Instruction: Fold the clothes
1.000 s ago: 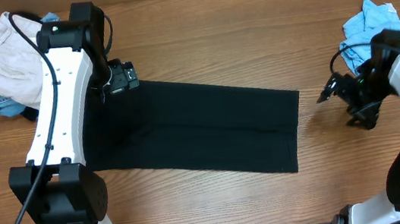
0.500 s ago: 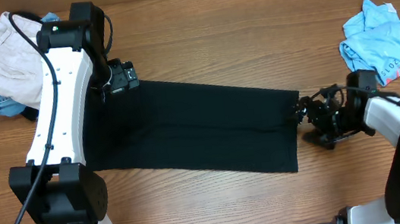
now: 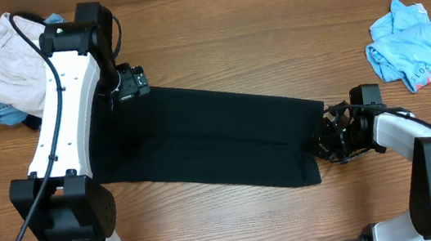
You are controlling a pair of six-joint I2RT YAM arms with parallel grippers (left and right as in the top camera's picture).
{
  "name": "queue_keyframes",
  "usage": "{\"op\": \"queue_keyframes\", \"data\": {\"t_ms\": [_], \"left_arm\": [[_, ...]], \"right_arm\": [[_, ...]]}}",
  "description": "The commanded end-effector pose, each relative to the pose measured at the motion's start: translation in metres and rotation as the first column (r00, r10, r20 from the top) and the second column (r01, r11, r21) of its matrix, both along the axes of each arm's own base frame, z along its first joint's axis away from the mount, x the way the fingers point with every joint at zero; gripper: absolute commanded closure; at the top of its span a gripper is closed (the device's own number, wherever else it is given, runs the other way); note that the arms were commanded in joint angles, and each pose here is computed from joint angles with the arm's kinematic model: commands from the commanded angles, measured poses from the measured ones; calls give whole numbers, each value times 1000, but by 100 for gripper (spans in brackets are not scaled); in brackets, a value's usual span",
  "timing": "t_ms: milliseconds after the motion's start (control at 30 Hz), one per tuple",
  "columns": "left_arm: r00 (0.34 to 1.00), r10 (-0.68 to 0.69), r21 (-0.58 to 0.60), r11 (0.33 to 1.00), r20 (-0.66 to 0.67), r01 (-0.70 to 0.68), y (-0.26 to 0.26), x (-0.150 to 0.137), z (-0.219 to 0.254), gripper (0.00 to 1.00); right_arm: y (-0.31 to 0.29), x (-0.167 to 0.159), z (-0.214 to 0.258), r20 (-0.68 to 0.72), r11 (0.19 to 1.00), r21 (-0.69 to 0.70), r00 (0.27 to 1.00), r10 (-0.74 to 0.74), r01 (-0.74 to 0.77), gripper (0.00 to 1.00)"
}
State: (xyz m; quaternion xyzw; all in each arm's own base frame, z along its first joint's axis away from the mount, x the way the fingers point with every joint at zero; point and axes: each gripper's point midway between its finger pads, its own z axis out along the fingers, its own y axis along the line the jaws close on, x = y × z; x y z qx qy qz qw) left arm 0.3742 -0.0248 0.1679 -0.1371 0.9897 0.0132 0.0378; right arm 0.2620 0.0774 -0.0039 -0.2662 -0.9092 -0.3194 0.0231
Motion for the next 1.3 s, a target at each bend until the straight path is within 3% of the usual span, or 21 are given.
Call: {"op": "queue_keyframes", "data": {"t_ms": [0, 167, 267, 400, 467, 700, 733, 800, 833, 967, 1033, 1067, 1100, 1133, 1200, 1267], "left_arm": [[1000, -12, 8, 1000, 25, 12, 0, 1, 8, 0], [1000, -12, 8, 1000, 24, 12, 0, 1, 8, 0], [1000, -12, 8, 1000, 23, 12, 0, 1, 8, 0], [1000, -12, 8, 1000, 23, 12, 0, 1, 8, 0], [1000, -12, 7, 1000, 27, 11, 0, 2, 8, 0], [1000, 0, -20, 1000, 23, 0, -5, 1, 8, 0], [1000, -1, -19, 1000, 18, 1, -5, 0, 7, 0], [1000, -2, -18, 1000, 8, 2, -5, -3, 7, 0], [1000, -2, -18, 1000, 7, 2, -5, -3, 7, 0], [1000, -5, -18, 1000, 6, 5, -5, -3, 7, 0], [1000, -5, -18, 1000, 4, 5, -5, -4, 7, 0], [1000, -5, -17, 1000, 4, 5, -5, -4, 7, 0], [1000, -5, -17, 1000, 3, 5, -5, -4, 7, 0], [1000, -5, -17, 1000, 0, 5, -5, -5, 7, 0], [1000, -6, -17, 1000, -2, 6, -5, -5, 7, 0], [1000, -8, -17, 1000, -2, 8, -5, -5, 7, 0]], "right_arm": [[-23, -3, -17, -75, 988, -152, 996, -39, 27, 96], [-81, 10, 5, -138, 924, -372, 979, -153, 92, 96], [-142, 18, 45, -152, 843, -510, 948, -281, 168, 96], [-176, 27, 96, -130, 753, -631, 932, -340, 186, 97], [-165, 32, 112, -130, 753, -641, 946, -298, 149, 96], [-51, 50, 109, -102, 729, -674, 992, 70, -121, 96], [-36, 49, 106, -96, 730, -672, 992, 78, -122, 91], [-16, 44, 98, -101, 741, -652, 987, 127, -162, 72], [-9, 40, 95, -112, 746, -640, 983, 146, -184, 69], [11, 30, 92, -131, 769, -597, 973, 192, -231, 69], [5, 36, 100, -118, 774, -598, 978, 171, -208, 76], [-9, 42, 116, -105, 766, -619, 985, 135, -171, 73], [-28, 48, 131, -89, 752, -647, 992, 86, -124, 57], [-50, 54, 144, -74, 752, -656, 997, 28, -70, 21], [-85, 56, 145, -74, 758, -653, 994, -76, 9, 11], [-87, 59, 133, -65, 842, -538, 998, -8, -28, 9]]}}
